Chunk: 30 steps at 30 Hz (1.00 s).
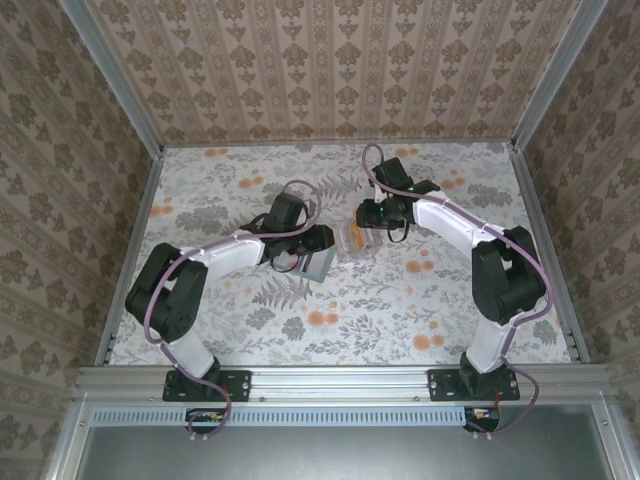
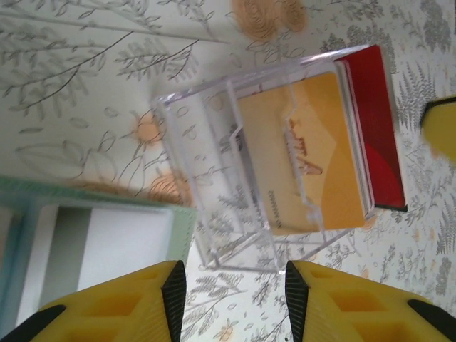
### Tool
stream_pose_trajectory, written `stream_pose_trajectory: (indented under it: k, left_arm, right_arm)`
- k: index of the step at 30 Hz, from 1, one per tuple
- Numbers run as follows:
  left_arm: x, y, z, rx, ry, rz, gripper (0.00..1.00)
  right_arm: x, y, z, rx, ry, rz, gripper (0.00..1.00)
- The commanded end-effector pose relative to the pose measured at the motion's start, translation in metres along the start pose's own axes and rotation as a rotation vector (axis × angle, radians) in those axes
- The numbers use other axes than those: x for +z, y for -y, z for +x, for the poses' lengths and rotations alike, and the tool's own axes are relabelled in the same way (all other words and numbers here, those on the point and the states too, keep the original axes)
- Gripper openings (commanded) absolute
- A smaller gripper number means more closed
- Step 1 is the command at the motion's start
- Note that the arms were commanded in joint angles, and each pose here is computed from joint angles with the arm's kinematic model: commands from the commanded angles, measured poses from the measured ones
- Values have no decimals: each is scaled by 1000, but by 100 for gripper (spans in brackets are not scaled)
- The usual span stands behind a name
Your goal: Put the credit cards into the card holder
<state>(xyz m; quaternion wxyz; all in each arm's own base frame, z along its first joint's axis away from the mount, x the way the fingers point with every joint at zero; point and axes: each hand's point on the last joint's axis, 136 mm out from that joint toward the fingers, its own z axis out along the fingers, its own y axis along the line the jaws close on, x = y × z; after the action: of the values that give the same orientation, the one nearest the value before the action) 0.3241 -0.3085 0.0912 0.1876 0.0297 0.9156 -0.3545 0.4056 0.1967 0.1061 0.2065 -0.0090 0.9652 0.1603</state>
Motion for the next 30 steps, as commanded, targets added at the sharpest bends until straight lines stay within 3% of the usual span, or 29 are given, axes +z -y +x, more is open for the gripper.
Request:
stream_pose_trajectory:
  k: [1,14,30]
  left_arm:
    - [10,14,1,29,-45,44,44]
    - [43,22,8,19,-113,79,44]
    - [47,21,10,15,-121,78,44]
  right_arm:
    - [7,2,4,-12,-41,20,44]
    - [10,-4,1,-10,-53,-7,46]
    - [-1,-16,1,-7,-43,-70,44]
